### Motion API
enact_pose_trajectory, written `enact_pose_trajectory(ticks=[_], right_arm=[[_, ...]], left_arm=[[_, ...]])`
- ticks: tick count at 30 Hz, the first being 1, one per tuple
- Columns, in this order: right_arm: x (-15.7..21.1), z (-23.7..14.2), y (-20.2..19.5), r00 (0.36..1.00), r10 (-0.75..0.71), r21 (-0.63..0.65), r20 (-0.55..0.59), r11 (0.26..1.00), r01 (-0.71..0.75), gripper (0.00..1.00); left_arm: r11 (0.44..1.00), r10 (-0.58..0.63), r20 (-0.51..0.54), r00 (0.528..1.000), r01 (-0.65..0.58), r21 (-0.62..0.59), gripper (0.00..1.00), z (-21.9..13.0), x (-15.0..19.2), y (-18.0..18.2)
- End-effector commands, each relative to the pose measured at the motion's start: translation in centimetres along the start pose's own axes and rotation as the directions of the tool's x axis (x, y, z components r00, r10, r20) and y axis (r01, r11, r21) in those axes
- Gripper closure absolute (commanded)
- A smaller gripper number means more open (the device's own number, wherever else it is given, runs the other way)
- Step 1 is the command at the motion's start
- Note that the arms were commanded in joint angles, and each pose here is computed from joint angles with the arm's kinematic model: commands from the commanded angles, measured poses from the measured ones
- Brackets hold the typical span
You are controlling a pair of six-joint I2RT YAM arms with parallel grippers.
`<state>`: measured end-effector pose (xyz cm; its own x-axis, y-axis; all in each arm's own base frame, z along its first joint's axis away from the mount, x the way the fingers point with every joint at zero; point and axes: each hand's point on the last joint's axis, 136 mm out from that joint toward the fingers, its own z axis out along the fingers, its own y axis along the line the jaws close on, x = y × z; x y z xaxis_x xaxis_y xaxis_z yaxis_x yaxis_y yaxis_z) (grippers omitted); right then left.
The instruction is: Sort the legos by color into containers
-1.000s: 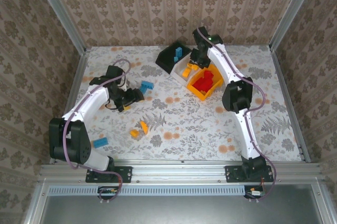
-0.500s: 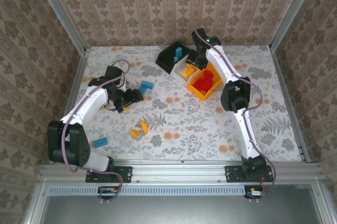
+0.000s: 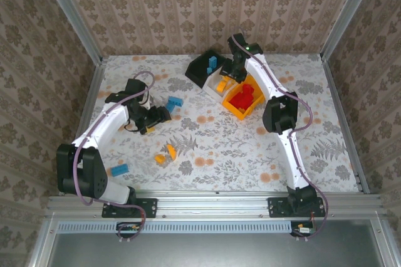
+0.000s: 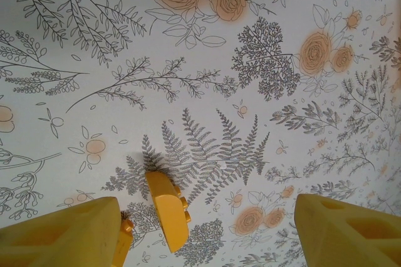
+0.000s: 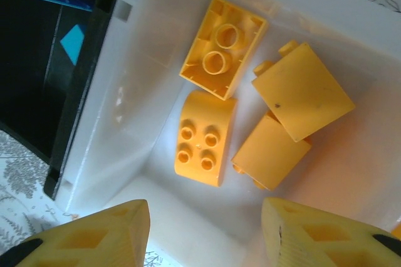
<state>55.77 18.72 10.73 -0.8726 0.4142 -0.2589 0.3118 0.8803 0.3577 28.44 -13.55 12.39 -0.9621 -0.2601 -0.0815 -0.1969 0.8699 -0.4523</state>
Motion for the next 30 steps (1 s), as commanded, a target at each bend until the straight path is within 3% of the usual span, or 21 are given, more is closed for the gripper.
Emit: enact_pose_trajectory(ticks=[1,7,12,24,30], right_arm=[[-1.5,-5.8,3.8,0.996,-0.036,-0.146,0.078,0.988,0.047,0.49],[0.4,-9.5,6.5,0.993,-0.099,-0.239,0.058,0.965,0.110,0.49],[3.9,-10.9,6.8,0.980,-0.198,-0.229,0.026,0.953,0.198,0.49],[11.2,-8.9,1.3,0.984,-0.153,-0.216,-0.091,0.968,0.130,0.49],[13.4,-8.3,-0.5,0.980,-0.147,-0.198,-0.132,0.973,0.119,0.49]], left_arm=[[1.000,-0.013,-0.003,1.000,0.012,-0.011,0.26,-0.4,1.0,0.2],[0.999,-0.017,-0.024,1.000,0.016,-0.050,0.26,-0.1,1.7,0.7],[0.995,-0.008,-0.064,0.998,0.002,-0.099,0.26,0.9,3.3,0.7],[0.978,-0.005,-0.206,0.979,-0.038,-0.203,0.31,5.1,7.6,0.6],[0.968,-0.020,-0.232,0.973,-0.040,-0.249,0.31,5.6,8.4,1.1]])
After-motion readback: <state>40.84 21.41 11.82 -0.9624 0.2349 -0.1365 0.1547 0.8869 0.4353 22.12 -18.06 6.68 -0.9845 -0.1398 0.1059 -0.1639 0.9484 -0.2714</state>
